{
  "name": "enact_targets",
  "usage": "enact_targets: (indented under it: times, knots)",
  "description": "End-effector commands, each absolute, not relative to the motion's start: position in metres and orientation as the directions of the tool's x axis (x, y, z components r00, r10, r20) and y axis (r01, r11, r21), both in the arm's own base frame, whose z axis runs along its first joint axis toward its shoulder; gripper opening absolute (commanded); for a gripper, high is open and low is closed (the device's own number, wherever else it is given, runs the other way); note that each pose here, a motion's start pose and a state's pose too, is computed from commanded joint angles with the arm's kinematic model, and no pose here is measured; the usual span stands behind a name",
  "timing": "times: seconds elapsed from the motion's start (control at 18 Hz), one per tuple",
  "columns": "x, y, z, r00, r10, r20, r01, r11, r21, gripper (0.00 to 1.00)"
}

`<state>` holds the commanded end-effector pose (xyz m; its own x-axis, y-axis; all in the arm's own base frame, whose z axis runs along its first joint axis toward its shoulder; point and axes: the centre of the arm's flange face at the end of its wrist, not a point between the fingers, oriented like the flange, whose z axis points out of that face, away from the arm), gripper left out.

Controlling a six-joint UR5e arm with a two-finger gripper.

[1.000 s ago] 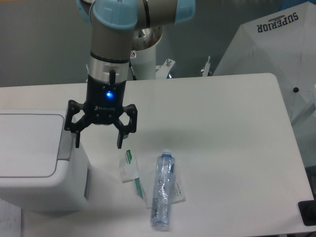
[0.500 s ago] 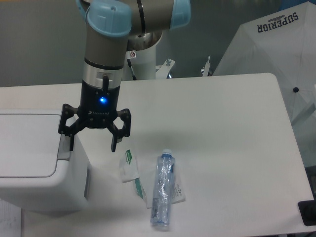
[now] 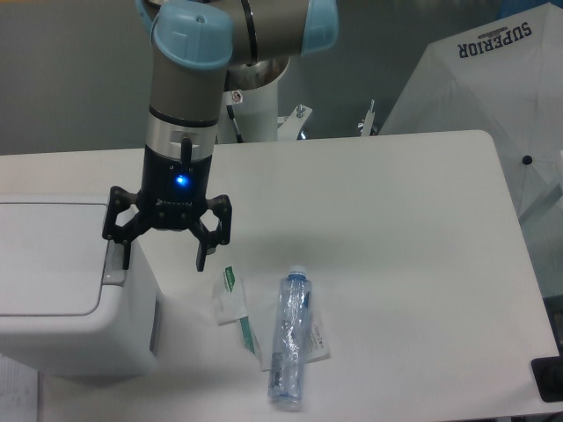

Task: Open the trash can
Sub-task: 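Lift the gripper upward, flipping the trash can lid open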

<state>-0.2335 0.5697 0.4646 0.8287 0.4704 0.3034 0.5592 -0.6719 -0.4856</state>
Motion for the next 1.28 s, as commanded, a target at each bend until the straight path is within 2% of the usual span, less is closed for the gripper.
enact_targets:
  times: [0.44, 0.61, 0.89, 1.28]
  knots:
    - [-0.234, 0.57, 0.467, 0.83, 0.469, 0.303, 0.558, -0.67, -0.49, 1.0]
    - [-0.237, 0.569, 0.5, 0.843, 0.454, 0.289, 0.535, -0.646, -0.544, 1.0]
    - [-0.295, 0.531, 0.549, 0.799, 0.534, 0.275, 0.574, -0.541, -0.615, 1.0]
    - [-0.361, 0.487, 0.583, 0.753, 0.613, 0.237, 0.583, -0.457, -0.672, 1.0]
